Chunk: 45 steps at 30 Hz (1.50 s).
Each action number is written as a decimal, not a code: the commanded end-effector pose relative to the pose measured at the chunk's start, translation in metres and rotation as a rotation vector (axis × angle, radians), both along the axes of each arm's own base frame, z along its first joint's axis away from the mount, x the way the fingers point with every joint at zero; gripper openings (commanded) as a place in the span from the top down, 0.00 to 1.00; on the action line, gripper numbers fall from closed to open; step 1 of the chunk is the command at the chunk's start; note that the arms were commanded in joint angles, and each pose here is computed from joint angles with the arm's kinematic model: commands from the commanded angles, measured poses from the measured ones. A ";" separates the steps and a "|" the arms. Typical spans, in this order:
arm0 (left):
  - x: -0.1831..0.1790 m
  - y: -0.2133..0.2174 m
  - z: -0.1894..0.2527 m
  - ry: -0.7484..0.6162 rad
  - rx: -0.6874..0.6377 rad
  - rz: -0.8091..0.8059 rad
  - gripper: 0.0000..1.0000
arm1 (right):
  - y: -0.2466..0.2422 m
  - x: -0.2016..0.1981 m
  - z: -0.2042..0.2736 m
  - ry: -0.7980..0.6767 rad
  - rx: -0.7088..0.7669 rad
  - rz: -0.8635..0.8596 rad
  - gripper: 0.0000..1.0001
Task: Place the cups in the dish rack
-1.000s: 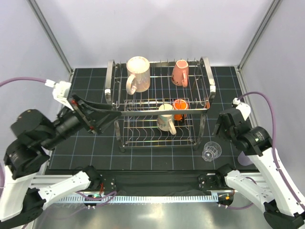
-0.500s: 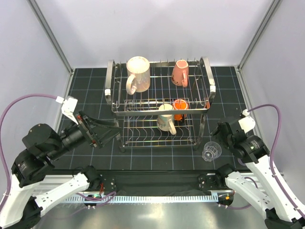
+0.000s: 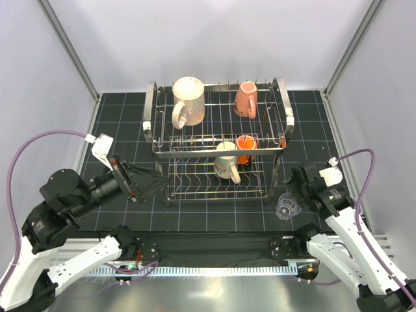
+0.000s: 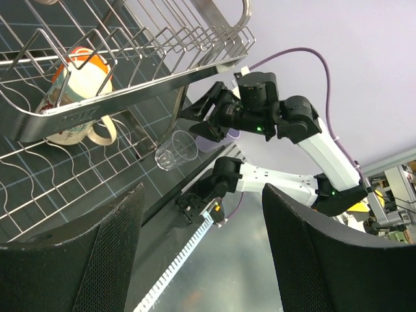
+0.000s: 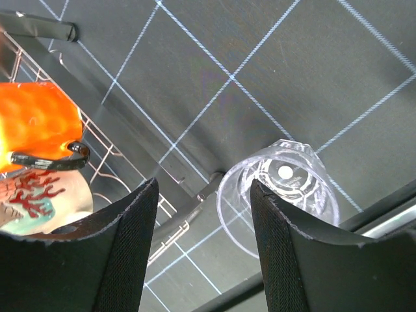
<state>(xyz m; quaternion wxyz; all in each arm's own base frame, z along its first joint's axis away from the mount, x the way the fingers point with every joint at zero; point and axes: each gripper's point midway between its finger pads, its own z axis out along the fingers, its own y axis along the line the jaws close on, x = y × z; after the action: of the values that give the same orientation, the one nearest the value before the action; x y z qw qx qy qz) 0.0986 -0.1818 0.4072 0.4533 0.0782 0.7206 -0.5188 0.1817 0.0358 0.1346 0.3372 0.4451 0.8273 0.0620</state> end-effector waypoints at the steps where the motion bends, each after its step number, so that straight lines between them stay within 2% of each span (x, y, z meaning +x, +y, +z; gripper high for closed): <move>1: -0.005 0.000 0.008 -0.021 -0.036 -0.022 0.28 | 0.006 0.013 -0.007 -0.022 0.058 -0.027 0.40; 6: -0.006 -0.001 0.007 -0.013 -0.038 -0.027 0.29 | 0.016 0.014 -0.027 0.012 0.147 -0.012 0.42; 17: -0.005 -0.004 0.002 0.004 -0.033 -0.034 0.29 | 0.012 0.010 -0.052 0.069 0.173 -0.049 0.48; 21: -0.006 -0.004 0.002 0.006 -0.036 -0.035 0.29 | 0.008 0.006 -0.060 0.082 0.173 -0.070 0.53; 25: -0.006 -0.003 0.003 0.006 -0.040 -0.034 0.29 | 0.006 0.004 -0.068 0.090 0.179 -0.079 0.61; 32: -0.008 -0.003 0.004 0.009 -0.042 -0.038 0.28 | -0.002 0.002 -0.066 0.090 0.166 -0.086 0.88; 35: -0.007 -0.004 0.002 0.012 -0.038 -0.038 0.29 | -0.009 0.005 -0.052 0.064 0.132 -0.078 0.95; 39: -0.006 -0.004 0.001 0.016 -0.034 -0.035 0.29 | -0.024 0.012 -0.017 -0.006 0.038 -0.052 0.96; 45: -0.005 -0.005 0.004 0.014 -0.034 -0.037 0.28 | -0.050 0.022 0.088 -0.224 -0.177 0.021 0.96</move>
<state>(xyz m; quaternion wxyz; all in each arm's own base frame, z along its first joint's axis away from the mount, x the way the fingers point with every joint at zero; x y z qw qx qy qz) 0.0941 -0.1844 0.4006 0.4359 0.0765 0.7248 -0.5279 0.1999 0.0084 0.1622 0.3754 0.4399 0.8124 0.0745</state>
